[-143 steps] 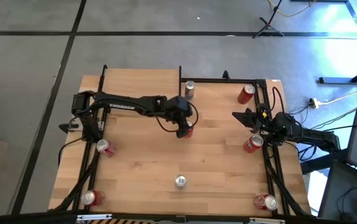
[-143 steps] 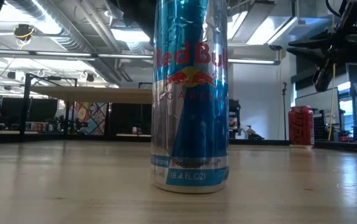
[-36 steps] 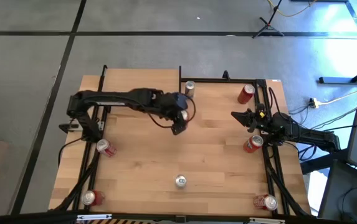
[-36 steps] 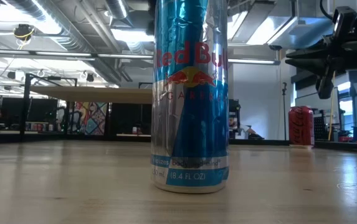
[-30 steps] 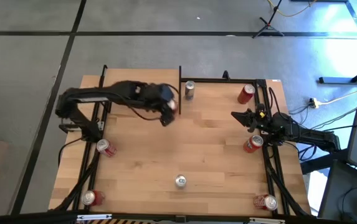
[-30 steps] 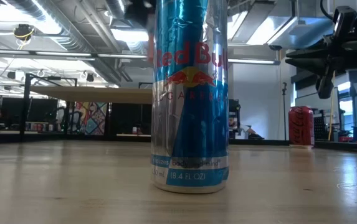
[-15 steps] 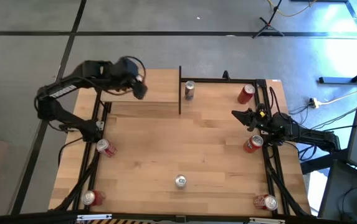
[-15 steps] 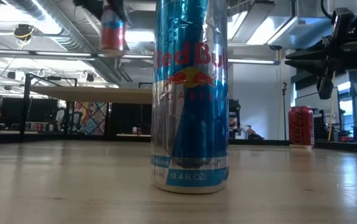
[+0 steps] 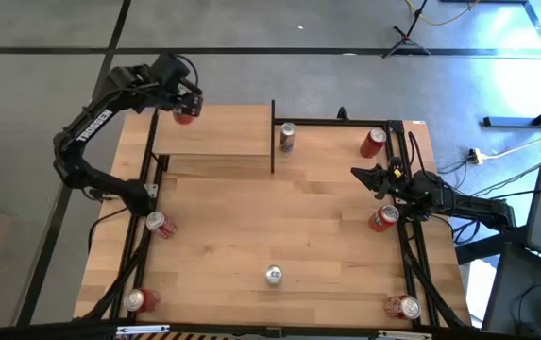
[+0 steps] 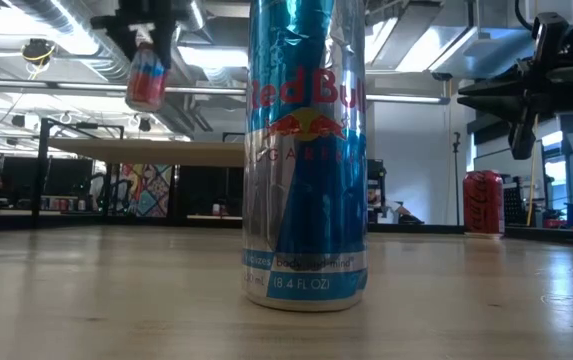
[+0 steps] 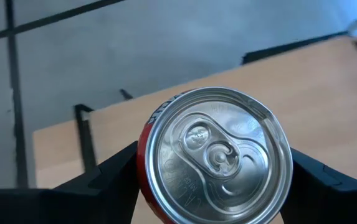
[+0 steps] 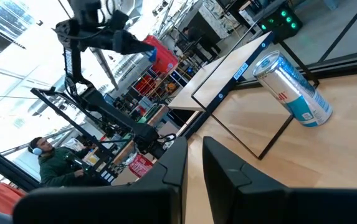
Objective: Place canned beverage on shelf
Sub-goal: Put the left red soda can on the shelf
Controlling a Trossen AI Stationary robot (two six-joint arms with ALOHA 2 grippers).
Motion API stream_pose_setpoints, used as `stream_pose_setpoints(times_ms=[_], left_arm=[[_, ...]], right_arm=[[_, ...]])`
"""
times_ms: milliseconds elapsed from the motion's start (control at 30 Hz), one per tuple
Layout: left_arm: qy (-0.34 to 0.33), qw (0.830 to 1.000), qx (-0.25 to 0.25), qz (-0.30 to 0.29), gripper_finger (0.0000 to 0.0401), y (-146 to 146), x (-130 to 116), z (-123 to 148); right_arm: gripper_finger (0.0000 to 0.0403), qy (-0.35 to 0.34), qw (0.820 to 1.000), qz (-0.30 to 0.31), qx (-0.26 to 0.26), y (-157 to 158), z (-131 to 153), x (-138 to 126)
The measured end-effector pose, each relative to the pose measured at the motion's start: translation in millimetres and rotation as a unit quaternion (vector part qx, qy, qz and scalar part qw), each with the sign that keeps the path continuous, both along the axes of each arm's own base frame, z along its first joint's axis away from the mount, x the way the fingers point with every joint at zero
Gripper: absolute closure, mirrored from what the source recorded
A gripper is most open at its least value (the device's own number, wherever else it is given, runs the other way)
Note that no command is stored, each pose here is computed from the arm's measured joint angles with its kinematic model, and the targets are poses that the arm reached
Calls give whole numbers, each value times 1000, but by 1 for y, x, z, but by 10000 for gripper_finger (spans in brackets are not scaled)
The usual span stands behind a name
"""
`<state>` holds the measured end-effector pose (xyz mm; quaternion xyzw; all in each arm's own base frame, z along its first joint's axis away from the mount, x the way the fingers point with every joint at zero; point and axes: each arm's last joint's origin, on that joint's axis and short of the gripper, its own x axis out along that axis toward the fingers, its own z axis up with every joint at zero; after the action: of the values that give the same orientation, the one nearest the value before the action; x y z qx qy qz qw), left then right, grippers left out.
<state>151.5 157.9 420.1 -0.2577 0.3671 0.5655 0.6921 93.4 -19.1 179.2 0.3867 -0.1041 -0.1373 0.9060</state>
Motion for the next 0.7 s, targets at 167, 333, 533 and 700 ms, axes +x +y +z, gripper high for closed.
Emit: stream_pose_setpoints(times_ms=[167,333,533,700], left_arm=[[13,999,-31,19,128,24,-17,-19],[-1,999,-40,25,128,45,-24,-40],[15,998,-51,32,128,56,-34,-58],[8,998,-53,20,128,58,-35,-60]], right_arm=[[363,0,1000,0,0,0,0,0],[363,0,1000,0,0,0,0,0],[363,0,1000,-1,0,0,0,0],[363,0,1000,-5,1,0,0,0]])
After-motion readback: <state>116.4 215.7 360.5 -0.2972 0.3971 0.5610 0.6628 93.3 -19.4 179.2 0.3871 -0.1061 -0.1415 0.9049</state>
